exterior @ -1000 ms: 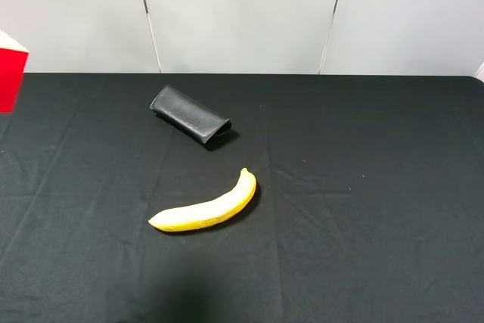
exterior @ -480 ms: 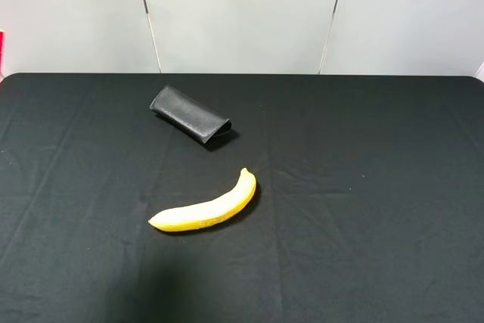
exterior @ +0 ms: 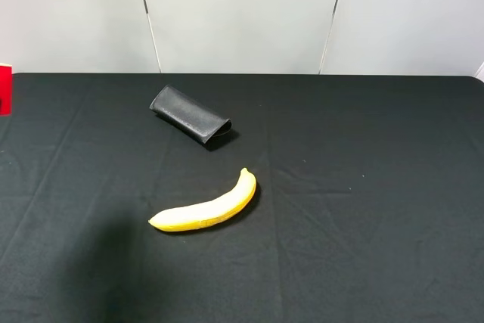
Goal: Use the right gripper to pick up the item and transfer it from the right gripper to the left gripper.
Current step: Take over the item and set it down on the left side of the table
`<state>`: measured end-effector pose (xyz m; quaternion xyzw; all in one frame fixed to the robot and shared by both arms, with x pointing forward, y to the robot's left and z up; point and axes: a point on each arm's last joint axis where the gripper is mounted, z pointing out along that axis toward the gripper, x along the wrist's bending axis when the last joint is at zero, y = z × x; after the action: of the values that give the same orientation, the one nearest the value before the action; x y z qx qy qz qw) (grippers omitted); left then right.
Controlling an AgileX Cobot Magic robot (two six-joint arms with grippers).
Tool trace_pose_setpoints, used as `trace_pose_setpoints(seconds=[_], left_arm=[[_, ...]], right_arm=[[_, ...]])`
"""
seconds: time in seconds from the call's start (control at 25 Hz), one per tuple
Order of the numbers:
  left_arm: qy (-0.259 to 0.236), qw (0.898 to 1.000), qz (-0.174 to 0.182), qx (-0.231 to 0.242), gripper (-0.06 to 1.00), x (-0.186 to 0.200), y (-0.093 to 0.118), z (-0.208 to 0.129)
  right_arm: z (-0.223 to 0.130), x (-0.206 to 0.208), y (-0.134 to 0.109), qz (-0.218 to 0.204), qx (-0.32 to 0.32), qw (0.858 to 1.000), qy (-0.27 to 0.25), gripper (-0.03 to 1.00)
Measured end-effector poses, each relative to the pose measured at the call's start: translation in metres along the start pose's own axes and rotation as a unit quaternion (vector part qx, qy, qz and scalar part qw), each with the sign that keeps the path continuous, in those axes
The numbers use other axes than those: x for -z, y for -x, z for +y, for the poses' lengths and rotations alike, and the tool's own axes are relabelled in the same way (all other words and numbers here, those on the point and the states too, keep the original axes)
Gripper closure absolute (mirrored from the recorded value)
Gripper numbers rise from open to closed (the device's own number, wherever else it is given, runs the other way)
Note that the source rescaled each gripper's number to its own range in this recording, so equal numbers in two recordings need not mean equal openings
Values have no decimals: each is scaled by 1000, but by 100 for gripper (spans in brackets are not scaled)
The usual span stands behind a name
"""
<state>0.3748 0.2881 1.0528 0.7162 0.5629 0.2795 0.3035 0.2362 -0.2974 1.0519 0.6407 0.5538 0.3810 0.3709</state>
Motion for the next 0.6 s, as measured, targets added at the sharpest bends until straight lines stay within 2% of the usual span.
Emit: trace_pose_setpoints(seconds=[0.16,0.4,0.6], left_arm=[[-20,1000,1,8,94,-20,-4,8],[-86,996,-7,29,94,-62,-11,21],[-123,992,-9,36,94,-97,-16,30]], right_arm=[[0,0,0,0,0,1000,0,-3],[0,0,0,0,0,1000,0,-3],[0,0,0,0,0,1000,0,-3]])
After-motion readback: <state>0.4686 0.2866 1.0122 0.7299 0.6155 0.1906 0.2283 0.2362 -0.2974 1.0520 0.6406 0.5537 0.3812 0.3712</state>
